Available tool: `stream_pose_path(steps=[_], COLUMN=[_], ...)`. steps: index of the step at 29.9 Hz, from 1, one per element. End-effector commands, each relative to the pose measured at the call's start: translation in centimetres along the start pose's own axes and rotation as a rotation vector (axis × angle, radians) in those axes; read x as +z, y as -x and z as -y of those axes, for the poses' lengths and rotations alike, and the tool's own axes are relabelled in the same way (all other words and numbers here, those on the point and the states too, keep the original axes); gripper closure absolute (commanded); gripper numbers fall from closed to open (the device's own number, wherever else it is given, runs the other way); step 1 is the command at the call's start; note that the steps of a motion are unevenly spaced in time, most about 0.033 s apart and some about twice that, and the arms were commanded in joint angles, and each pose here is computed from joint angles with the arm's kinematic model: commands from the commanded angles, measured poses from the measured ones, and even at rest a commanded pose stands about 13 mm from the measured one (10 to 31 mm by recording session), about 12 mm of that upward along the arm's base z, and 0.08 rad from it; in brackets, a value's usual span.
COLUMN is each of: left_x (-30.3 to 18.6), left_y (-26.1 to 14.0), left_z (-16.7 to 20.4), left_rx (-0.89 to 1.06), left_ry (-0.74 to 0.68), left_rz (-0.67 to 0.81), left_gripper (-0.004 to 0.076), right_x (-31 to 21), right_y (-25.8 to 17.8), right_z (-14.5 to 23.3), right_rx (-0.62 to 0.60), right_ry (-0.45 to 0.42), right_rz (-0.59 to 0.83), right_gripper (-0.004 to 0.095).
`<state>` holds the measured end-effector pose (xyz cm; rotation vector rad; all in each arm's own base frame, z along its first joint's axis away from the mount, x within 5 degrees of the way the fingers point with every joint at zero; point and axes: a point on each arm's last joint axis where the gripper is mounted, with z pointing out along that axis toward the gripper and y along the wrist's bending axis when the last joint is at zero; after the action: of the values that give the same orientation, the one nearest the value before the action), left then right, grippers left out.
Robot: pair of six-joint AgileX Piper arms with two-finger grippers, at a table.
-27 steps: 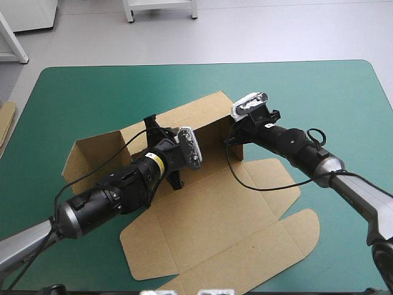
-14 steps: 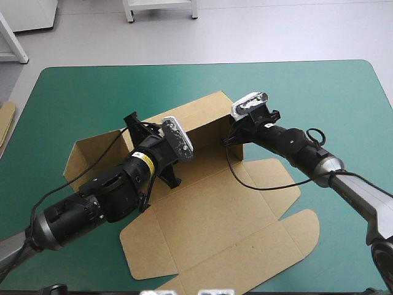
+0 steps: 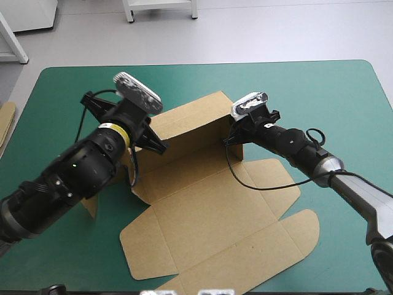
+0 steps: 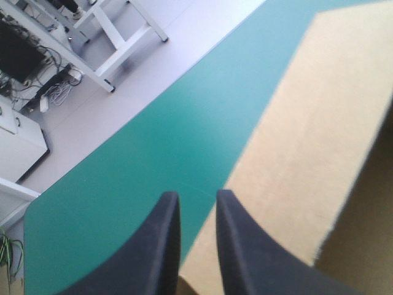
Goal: Fold the box
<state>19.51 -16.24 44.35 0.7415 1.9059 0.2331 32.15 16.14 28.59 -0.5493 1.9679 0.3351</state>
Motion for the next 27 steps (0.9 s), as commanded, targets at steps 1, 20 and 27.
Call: stream_pose_path(steps=[1,20,27], left_x=[-2.7,2.3,5.0], left_y=[1.6,-6.7,-8.9], left_z=[-4.7,-18.9,-20.6], left_rx=[-0.124,-0.583,-0.599], left_ry=[0.087,0.201,0.224], left_rz=[0.077,-0.167,-0.256], left_gripper=[0.0662,0.0732,0.0732], right_x=[-1.3,-2.9,-5.3], right_y=[1.9,2.6,6.1], right_z=[1.3,5.0,5.0], right_rx=[0.025,0.161,0.163], right_ry=[-0.056,-0.081,-0.084], right_rz=[0.077,-0.134,-0.265], right_gripper=[0.0908,0.0907,0.0908])
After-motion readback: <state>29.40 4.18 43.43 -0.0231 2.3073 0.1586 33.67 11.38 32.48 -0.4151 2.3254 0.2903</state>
